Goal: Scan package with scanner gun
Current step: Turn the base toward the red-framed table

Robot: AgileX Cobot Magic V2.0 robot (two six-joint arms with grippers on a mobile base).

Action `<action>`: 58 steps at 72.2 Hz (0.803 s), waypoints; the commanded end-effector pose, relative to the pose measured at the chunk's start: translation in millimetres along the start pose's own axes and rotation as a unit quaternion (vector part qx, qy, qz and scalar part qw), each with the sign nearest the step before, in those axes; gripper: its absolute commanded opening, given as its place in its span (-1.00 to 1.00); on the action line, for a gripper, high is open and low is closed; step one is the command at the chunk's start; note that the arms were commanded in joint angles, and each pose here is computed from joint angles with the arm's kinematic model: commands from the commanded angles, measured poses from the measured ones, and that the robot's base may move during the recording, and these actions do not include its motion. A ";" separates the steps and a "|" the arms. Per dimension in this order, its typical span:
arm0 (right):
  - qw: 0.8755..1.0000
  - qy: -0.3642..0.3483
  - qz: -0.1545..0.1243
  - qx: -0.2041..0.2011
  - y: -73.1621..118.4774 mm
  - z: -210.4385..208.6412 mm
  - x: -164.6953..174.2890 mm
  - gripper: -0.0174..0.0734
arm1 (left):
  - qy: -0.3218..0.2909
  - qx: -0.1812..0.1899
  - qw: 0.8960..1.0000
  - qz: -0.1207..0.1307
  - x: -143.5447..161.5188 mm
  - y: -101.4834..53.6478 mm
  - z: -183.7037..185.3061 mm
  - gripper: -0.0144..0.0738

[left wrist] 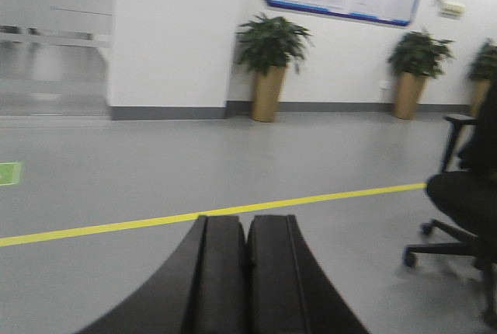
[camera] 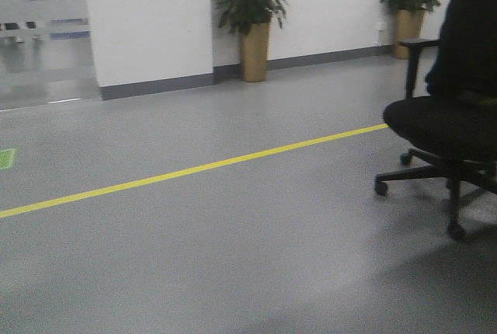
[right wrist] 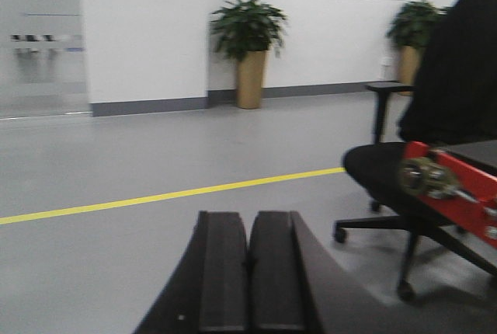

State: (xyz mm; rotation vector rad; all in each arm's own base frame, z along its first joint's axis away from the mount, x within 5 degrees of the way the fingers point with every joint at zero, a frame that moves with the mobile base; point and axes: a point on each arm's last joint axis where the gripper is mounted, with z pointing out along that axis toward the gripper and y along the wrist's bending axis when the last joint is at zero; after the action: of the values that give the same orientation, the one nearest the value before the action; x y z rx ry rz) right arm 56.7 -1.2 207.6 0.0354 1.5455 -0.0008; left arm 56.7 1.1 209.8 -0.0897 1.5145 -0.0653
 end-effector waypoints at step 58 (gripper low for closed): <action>1.000 -0.013 -0.002 0.000 -0.1 -0.3 -2.3 -0.98 | -0.010 0.002 1.000 0.000 -2.3 -0.4 -0.4 -0.92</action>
State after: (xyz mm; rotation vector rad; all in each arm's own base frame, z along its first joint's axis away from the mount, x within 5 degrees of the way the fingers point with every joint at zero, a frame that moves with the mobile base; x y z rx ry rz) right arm 56.7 -1.2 207.6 0.0354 1.5455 -0.0008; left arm 56.7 1.1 209.8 -0.0897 1.5145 -0.0653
